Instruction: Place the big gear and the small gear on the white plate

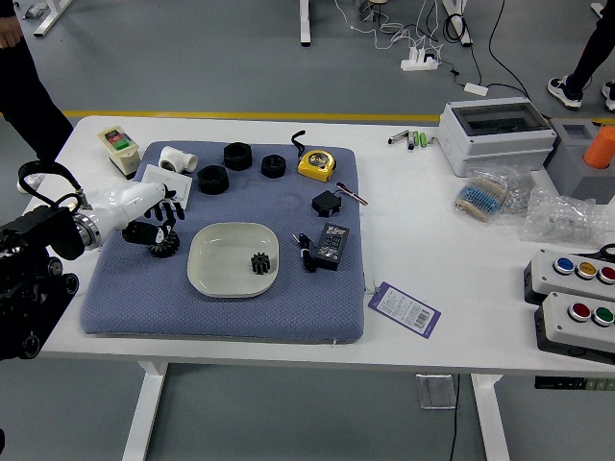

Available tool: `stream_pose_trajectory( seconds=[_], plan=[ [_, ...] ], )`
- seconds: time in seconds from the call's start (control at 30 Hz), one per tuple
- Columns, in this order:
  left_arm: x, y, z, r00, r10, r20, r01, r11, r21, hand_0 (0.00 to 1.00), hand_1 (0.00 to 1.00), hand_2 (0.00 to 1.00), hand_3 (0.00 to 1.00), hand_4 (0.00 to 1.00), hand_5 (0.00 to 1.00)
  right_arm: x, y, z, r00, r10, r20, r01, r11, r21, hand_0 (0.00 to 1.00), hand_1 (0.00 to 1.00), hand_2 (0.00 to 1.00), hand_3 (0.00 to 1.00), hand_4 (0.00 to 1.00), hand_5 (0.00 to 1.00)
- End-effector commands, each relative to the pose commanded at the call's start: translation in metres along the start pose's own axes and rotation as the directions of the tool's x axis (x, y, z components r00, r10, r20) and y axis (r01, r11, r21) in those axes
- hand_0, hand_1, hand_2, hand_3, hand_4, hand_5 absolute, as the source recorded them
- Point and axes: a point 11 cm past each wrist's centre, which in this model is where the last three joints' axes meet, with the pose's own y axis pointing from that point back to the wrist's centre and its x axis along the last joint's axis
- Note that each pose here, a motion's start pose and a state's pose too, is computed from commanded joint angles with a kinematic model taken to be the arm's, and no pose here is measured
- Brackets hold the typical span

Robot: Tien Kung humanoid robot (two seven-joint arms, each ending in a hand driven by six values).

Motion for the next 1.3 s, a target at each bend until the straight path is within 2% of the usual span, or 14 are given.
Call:
stream_pose_trajectory(
  seconds=[0.13,0.17,0.33,0.37,0.53,0.57,0.93,1.3],
  plan=[
    [0.006,0.001,0.004,1.000,0.016,0.007,-0.016,1.000,-0.014,0.426,0.483,0.515,0.519,0.244,0.002,0.000,0.000,0.000,1.000,-0.001,0.000,0.001,1.000,0.000,0.711,0.714,0.750,0.566,0.796,0.658],
    [0.007,0.000,0.005,1.000,0.017,0.009,-0.017,1.000,-0.016,0.546,0.698,0.764,0.699,0.553,0.002,0.000,0.000,0.000,1.000,-0.001,0.000,0.001,1.000,0.000,0.711,0.715,0.750,0.566,0.796,0.657],
    [0.012,-0.001,0.008,1.000,-0.003,0.022,0.003,1.000,-0.010,0.546,0.698,0.764,0.699,0.553,0.002,0.000,0.000,-0.001,1.000,-0.001,0.001,0.001,1.000,0.001,0.711,0.715,0.750,0.566,0.796,0.657],
    [0.012,-0.001,0.008,1.000,-0.007,0.023,0.007,1.000,-0.007,0.632,0.747,0.814,0.794,0.717,0.002,-0.001,0.000,-0.001,1.000,-0.001,0.002,0.001,1.000,0.001,0.711,0.715,0.750,0.566,0.796,0.657],
    [0.005,-0.001,0.004,0.999,-0.043,0.031,0.043,0.999,0.007,0.632,0.747,0.814,0.794,0.717,0.002,-0.001,0.000,-0.002,1.000,-0.001,0.005,0.001,1.000,0.001,0.711,0.715,0.750,0.566,0.796,0.657],
    [0.004,-0.001,0.004,0.998,-0.049,0.032,0.048,0.999,0.009,0.672,0.761,0.832,0.808,0.807,0.002,-0.001,0.000,-0.002,1.000,-0.001,0.006,0.001,1.000,0.001,0.711,0.715,0.750,0.566,0.796,0.656],
    [-0.005,-0.002,-0.001,0.994,-0.096,0.044,0.095,0.995,0.028,0.677,0.762,0.835,0.812,0.820,0.002,-0.002,0.000,-0.002,1.000,-0.003,0.003,0.003,1.000,0.000,0.711,0.715,0.750,0.566,0.796,0.655],
    [-0.012,-0.006,-0.007,0.995,-0.096,0.031,0.095,0.994,0.049,0.665,0.748,0.810,0.804,0.803,0.002,-0.003,0.000,-0.003,1.000,-0.005,0.005,0.005,1.000,0.004,0.711,0.714,0.750,0.565,0.796,0.656]
  ],
)
